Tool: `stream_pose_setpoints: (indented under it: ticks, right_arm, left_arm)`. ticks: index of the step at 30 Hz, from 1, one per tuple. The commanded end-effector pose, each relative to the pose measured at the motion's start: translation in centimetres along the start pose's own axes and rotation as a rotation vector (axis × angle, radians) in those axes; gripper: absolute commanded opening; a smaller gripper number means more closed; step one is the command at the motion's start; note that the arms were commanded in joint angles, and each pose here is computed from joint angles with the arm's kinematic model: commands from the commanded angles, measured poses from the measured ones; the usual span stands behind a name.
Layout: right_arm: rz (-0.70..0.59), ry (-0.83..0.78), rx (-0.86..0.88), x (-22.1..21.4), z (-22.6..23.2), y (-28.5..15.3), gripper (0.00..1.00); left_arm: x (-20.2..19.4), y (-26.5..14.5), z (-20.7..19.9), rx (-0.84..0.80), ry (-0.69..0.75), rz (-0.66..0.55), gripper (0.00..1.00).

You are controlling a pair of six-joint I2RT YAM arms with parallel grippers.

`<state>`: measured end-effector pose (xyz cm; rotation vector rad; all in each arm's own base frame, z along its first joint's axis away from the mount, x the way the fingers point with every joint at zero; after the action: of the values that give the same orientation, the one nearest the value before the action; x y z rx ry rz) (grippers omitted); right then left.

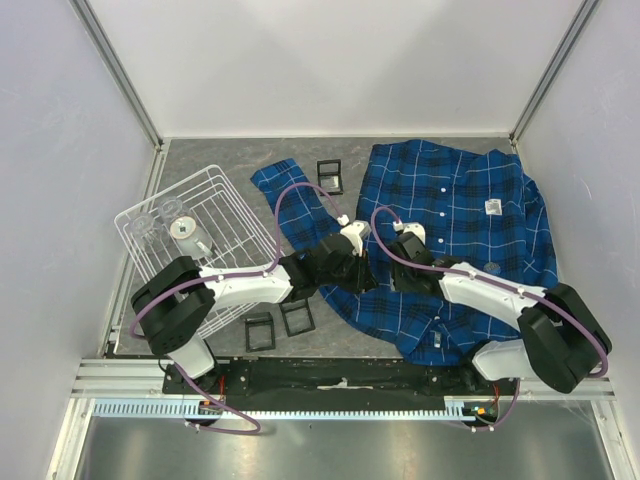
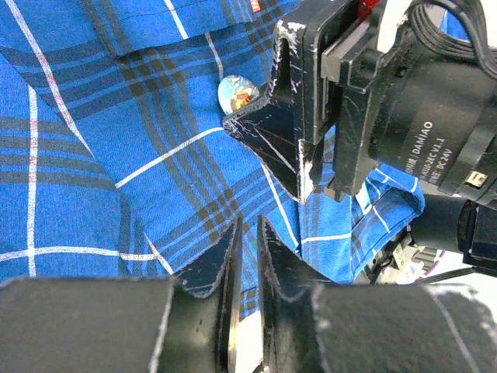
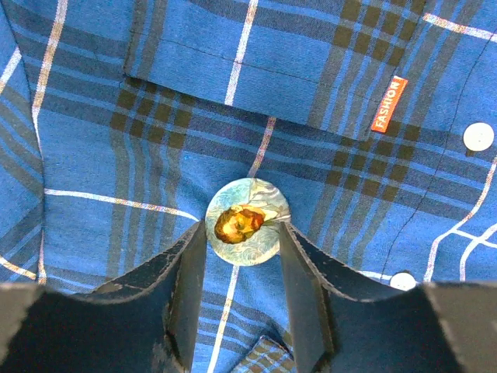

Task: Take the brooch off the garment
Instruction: Remove the brooch from the clothes.

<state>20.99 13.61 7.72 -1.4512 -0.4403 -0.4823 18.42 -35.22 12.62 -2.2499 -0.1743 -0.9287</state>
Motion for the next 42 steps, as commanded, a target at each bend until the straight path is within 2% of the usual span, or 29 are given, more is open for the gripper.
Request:
stream_pose_setpoints:
  ticks: [1,11,20,34,42]
  right_arm:
    - [-0.063,0.018,0.001,1.6,0.7,0.1,0.49]
    - [-0.074,0.032,0.003,1.9,0.8,0.0,0.30]
    - [-0.099,0.138,0.036,1.7,0.8,-1.1,0.20]
    - [-0.160,0.241,0.000,1.2,-0.9,-2.8,0.22]
    - [-0.144,0.204,0.002,0.8,-1.0,-2.7,0.24]
  left_arm:
    - [1.1,0.1,-0.8,-0.041,-0.021,-0.051,0.19]
    - [0.8,0.6,-0.7,-0.048,-0.023,-0.037,0.19]
    - [0.9,1.2,-1.1,-0.076,-0.028,-0.017,0.19]
    - [1.2,2.3,-2.1,-0.142,-0.039,0.015,0.19]
    - [1.6,3.0,-2.9,-0.185,-0.045,0.037,0.19]
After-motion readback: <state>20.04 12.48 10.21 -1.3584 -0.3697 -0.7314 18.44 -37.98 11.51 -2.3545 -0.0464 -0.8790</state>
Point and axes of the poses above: each gripper's point midway between its finger pads, its own y axis out along the fingers, its own z axis along the line the jaws close on, x = y × z, the point moved 6 cm from there along -y, back along the fingers, and after that the axes turned 5 degrees about y, right-handed, at the moved point
